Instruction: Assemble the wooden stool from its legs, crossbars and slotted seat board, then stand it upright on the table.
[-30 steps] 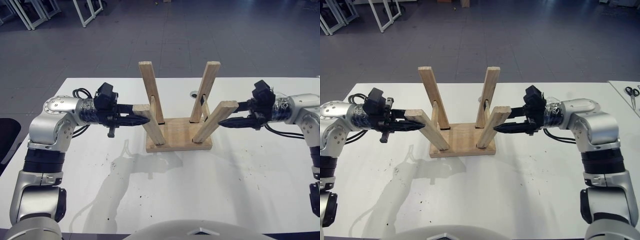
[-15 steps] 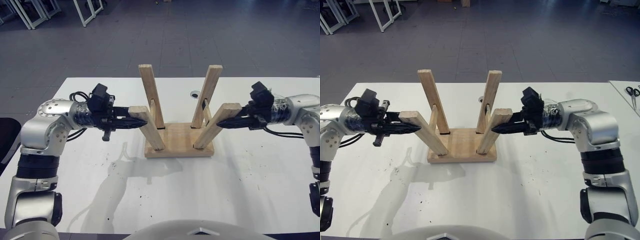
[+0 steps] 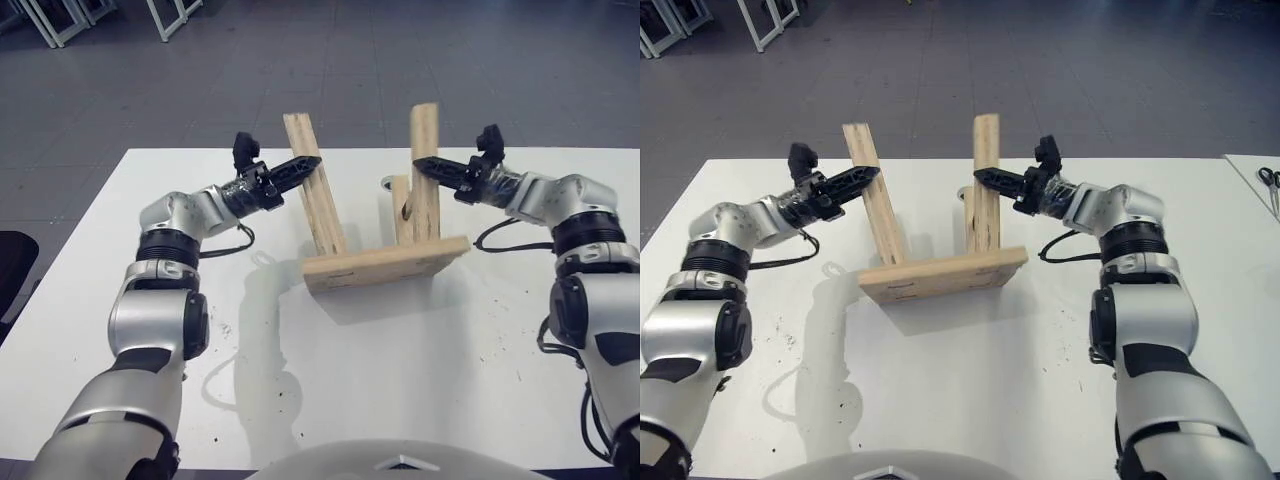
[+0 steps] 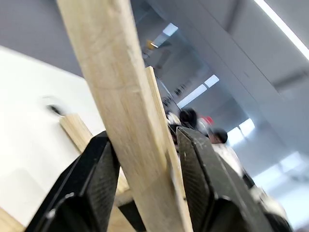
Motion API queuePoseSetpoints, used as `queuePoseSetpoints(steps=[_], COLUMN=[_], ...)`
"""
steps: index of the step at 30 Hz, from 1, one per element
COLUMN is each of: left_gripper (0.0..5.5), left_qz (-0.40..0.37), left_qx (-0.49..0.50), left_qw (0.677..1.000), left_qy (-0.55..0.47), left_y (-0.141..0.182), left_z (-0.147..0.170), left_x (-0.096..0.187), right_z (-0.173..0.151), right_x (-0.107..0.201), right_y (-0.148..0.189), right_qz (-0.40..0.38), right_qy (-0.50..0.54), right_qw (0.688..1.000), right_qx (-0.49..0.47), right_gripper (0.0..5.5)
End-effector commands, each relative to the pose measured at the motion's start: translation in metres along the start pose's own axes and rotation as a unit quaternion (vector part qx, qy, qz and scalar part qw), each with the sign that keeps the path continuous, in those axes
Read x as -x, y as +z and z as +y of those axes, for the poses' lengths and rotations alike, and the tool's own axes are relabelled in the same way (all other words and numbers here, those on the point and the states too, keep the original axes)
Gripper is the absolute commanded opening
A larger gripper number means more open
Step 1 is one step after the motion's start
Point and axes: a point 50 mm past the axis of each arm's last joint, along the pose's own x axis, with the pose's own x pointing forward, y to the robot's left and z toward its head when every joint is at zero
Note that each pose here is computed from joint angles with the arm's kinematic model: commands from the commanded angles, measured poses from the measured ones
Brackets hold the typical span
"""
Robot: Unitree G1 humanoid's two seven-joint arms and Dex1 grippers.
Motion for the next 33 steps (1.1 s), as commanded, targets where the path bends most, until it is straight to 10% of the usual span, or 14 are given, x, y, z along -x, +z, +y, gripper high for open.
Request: queuePoseSetpoints(steps=[1, 10, 17, 26, 33], left_gripper=[1.93, 1.93, 3.03, 4.52, 3.59], left_qz=[-0.063, 0.122, 0.262, 0.251, 0.322], left_qx=[-0.001, -0.175, -0.389, -0.454, -0.436], left_qw=[0.995, 0.975, 0.872, 0.843, 0.828], left_qy=[0.079, -0.064, -0.138, -0.145, -0.143], left_y=[0.02, 0.001, -0.029, -0.045, -0.05], left_z=[0.008, -0.004, -0.013, -0.005, 0.007], left_x=[0.013, 0.039, 0.052, 0.017, 0.025], right_z=[-0.025, -0.034, -0.022, -0.017, -0.032], right_x=[0.02, 0.051, 0.063, 0.087, 0.109], right_y=[0.004, -0.003, -0.003, -0.002, -0.002], right_qz=[-0.029, 0.003, 0.037, 0.111, 0.165], right_qy=[-0.13, -0.093, -0.002, 0.018, -0.045], right_qw=[0.991, 0.995, 0.995, 0.991, 0.981], right_qx=[-0.009, -0.046, -0.091, -0.072, 0.088], right_gripper=[2.55, 2.94, 4.23, 4.48, 4.48])
